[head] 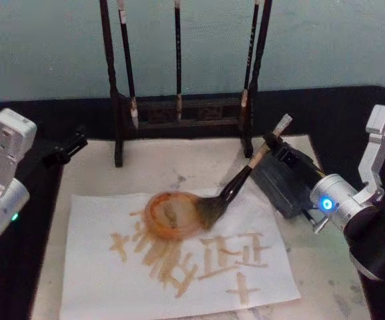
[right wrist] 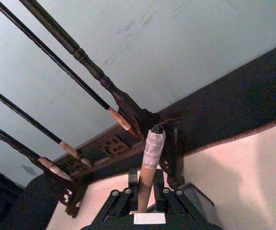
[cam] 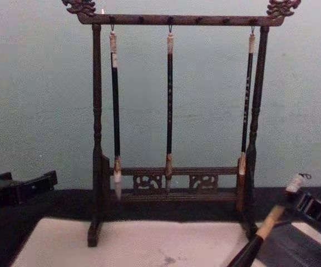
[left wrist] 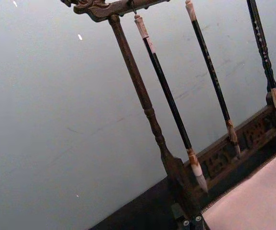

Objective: Pick up the brush from the inkstone, write on the paper, then place the brush back to its original position.

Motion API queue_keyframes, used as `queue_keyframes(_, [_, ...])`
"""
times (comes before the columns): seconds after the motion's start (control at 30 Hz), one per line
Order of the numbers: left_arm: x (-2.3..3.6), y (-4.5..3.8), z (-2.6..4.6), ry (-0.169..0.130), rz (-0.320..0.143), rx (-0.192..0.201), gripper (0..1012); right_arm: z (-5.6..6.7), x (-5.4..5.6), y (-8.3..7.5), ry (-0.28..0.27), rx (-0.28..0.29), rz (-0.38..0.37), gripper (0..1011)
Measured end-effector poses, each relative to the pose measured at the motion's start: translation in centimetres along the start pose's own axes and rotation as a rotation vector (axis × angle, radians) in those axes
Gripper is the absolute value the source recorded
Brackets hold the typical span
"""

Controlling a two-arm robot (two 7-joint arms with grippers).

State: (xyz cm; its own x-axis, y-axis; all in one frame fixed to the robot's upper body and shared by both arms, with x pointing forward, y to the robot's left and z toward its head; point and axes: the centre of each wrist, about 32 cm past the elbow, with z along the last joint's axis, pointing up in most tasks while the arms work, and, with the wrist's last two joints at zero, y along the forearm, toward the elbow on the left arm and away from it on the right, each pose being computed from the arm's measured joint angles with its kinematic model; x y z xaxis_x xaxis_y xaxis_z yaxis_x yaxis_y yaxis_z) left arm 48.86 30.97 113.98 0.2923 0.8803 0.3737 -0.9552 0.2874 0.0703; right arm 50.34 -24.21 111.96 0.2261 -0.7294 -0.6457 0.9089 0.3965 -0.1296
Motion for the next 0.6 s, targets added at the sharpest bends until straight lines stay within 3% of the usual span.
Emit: queue_keyframes(0.6, [0.00, 0.00, 0.00, 0.000, 0.000, 0.000, 1002, -0.14, -0.06, -0.12, -0.025, -0.001, -0.042, 193])
